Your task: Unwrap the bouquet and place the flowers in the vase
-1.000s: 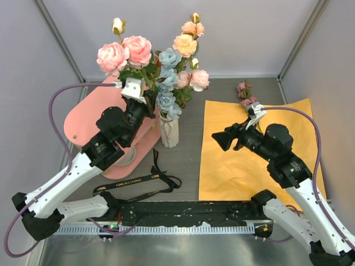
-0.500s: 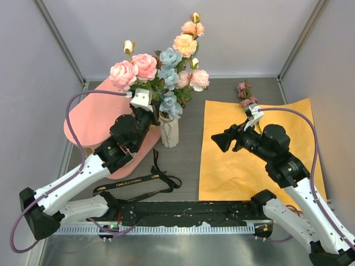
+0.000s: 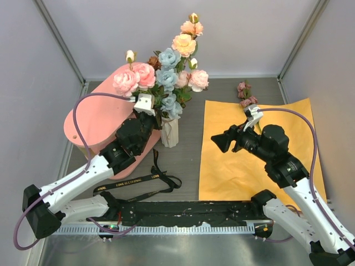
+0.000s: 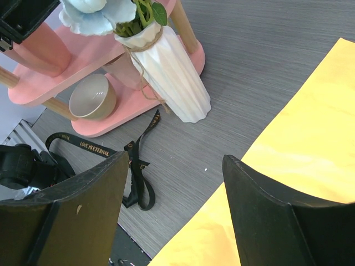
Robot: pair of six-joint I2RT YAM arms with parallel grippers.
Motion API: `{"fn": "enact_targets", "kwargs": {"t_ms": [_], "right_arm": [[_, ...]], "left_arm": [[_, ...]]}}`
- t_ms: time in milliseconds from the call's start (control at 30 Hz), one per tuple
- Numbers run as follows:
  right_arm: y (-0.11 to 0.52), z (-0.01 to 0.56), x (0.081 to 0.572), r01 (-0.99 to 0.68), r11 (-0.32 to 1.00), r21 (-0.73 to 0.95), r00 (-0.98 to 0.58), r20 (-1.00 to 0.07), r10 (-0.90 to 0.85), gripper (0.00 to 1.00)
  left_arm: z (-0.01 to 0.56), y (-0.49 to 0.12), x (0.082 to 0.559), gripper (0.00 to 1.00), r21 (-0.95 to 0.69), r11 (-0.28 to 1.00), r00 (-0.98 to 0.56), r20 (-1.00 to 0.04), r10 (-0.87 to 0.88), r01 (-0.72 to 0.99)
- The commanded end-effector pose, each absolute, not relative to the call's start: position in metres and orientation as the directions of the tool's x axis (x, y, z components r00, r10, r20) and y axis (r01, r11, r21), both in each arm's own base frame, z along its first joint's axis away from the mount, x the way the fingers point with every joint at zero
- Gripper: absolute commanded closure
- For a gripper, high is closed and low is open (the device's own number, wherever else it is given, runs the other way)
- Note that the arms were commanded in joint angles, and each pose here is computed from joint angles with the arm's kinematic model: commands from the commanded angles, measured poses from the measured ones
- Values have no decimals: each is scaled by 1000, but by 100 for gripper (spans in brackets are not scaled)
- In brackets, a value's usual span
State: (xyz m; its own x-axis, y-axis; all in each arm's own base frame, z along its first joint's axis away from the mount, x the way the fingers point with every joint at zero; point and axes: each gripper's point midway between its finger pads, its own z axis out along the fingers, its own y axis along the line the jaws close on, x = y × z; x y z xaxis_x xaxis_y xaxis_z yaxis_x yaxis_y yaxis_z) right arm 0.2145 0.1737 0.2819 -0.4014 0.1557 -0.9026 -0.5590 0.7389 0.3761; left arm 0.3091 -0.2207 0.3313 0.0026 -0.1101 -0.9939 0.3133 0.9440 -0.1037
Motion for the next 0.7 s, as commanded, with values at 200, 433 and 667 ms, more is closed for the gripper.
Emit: {"fn": "enact_targets", "kwargs": {"t_ms": [200,433,667], "right_arm": [[176,295,220,-561,733,384,-375,-908,188,26],[172,281,230,-500,772,393,-428,-887,174,26],[145,223,249,-384,900,208,-539,-842,-35,26]], "left_arm": [[343,-205,278,25,-221,910,-77,-975,-208,350],[335,-217,224,14,-287,788,-251,-952,-174,545],[327,-224,155,6,-332,598,-385,-922,-43,729]]}}
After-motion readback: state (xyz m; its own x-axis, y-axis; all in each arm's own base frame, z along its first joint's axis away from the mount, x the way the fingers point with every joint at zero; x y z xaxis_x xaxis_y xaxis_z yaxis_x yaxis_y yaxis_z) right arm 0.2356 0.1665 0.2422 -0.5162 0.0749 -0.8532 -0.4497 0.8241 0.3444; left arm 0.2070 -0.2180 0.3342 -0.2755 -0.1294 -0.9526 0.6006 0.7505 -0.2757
